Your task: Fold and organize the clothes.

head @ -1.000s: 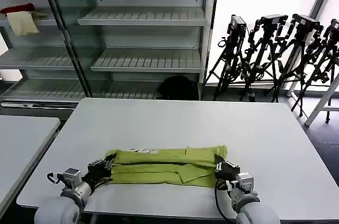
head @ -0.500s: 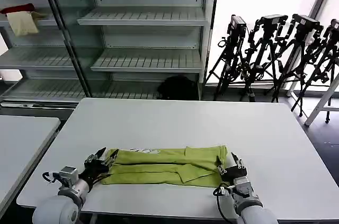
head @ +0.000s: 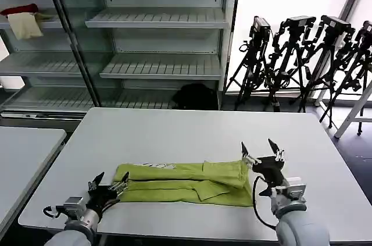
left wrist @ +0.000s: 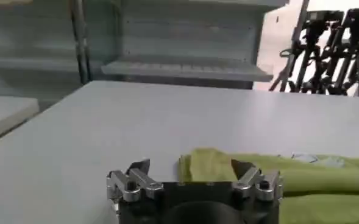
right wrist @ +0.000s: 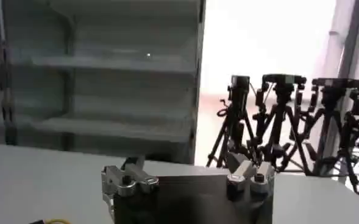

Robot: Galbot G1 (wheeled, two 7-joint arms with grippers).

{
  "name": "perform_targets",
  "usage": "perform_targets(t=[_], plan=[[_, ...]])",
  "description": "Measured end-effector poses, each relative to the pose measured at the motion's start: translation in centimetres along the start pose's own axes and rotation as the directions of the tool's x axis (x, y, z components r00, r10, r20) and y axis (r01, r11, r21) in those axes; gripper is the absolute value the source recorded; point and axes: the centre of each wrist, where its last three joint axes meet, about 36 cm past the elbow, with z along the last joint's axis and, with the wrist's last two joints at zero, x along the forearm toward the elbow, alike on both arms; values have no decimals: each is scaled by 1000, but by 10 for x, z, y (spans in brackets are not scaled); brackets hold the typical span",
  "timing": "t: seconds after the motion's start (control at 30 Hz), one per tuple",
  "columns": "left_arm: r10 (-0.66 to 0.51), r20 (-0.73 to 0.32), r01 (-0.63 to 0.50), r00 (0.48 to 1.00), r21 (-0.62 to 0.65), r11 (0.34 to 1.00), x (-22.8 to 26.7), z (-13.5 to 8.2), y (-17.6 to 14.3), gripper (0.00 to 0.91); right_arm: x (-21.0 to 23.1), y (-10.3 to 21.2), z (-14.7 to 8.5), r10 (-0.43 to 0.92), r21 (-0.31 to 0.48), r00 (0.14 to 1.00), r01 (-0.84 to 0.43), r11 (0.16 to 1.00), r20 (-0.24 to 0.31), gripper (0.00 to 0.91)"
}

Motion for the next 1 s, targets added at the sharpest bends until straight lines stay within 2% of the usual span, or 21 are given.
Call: perform_targets(t=[0.03, 0.1, 0.13, 0.17, 0.2, 0.27, 0.6, 1.0], plan=[[-6, -3, 6, 1000, 2, 1000, 0, 1, -1, 584, 0, -1, -2, -2, -11, 1000, 2, 1000, 10, 907], [-18, -12, 18, 1000, 7, 1000, 1, 4, -4, 514, 0, -4, -6, -5, -33, 1000, 6, 999, 26, 907], [-23, -16, 23, 1000, 8, 1000, 1, 4, -5, 433, 0, -4, -7, -7, -43, 999, 9, 999, 32, 907], [-29, -20, 29, 999, 8, 1000, 0, 5, -6, 433, 0, -5, -8, -8, -50, 999, 10, 999, 37, 907], [-33, -26, 34, 999, 8, 999, 0, 6, -7, 151, 0, -6, -9, -10, -57, 999, 12, 998, 43, 907], [-39, -36, 39, 999, 9, 999, 0, 8, -9, 20, 0, -8, -12, -11, -68, 998, 14, 998, 54, 907], [-41, -69, 43, 997, 34, 998, -1, 12, -17, 0, 0, -14, -23, -11, -107, 996, 21, 994, 89, 907], [-33, -55, 35, 998, 37, 999, -6, 14, -24, 0, 0, -19, -28, -4, -137, 997, 15, 990, 83, 907]])
